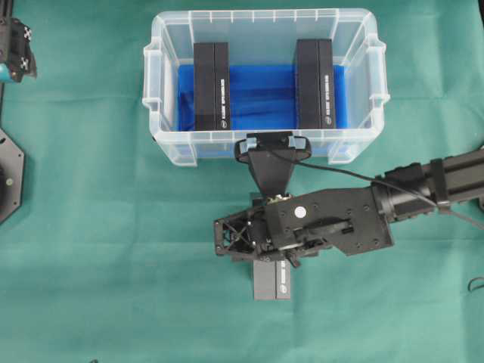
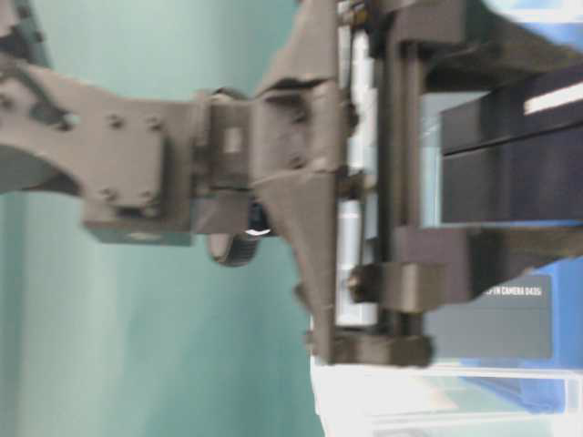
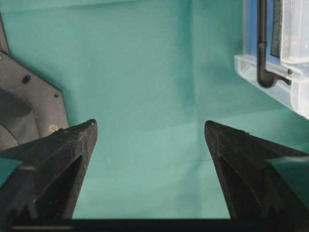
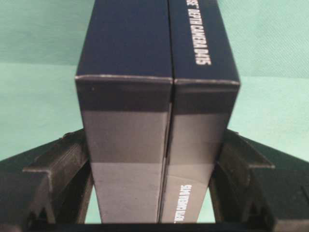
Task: Take out the box from the case.
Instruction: 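Carry the box toward the front of the case and lower it, then open the right gripper, release the box, and retract right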
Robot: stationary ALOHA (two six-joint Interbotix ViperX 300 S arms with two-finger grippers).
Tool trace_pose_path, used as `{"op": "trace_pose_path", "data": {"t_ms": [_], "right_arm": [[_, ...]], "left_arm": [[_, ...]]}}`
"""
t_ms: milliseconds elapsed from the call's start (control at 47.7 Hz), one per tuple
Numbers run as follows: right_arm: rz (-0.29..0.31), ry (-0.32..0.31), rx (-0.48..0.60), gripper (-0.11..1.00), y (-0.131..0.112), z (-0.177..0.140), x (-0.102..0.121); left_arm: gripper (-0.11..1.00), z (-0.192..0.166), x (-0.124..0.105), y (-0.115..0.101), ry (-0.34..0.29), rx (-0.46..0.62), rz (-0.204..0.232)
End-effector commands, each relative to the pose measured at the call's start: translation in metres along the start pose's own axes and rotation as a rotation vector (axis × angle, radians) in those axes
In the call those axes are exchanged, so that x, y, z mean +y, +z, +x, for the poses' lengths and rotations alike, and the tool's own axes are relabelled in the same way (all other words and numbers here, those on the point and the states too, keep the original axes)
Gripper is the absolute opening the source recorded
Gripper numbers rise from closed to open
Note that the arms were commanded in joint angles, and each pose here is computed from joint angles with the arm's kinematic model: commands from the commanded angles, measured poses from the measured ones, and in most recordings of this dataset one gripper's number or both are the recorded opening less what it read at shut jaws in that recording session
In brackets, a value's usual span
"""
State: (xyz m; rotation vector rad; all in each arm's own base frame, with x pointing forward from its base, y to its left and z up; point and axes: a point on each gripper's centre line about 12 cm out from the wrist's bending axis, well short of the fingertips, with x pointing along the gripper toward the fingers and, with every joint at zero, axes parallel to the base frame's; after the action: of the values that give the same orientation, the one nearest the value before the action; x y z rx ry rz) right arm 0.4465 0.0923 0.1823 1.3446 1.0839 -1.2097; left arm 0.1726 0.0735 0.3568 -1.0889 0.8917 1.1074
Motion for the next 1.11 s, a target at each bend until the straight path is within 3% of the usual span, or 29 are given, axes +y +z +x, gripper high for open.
{"op": "trace_pose_path", "data": {"t_ms": [0, 649, 838, 1089], "right_arm": [[-0.001, 0.057, 0.022, 0.66, -0.0018, -0.0198, 0.0034], [-0.018, 0.056, 0.022, 0.67, -0.003, -0.0183, 0.0001], [-0.023, 0.069, 0.018, 0.92, -0.0032, -0.0184, 0.0014], [-0.024, 0.07, 0.015, 0.92, -0.0028, -0.0191, 0.0013]], "left_arm": [[0.92, -0.0064, -0.0025, 0.0029, -0.02, -0.011, -0.003], [0.92, -0.0075, -0.0017, 0.0028, -0.024, -0.013, 0.01], [0.92, -0.0071, -0.0016, 0.0027, -0.022, -0.012, 0.009], [0.92, -0.0075, -0.0017, 0.0028, -0.024, -0.013, 0.007]]}}
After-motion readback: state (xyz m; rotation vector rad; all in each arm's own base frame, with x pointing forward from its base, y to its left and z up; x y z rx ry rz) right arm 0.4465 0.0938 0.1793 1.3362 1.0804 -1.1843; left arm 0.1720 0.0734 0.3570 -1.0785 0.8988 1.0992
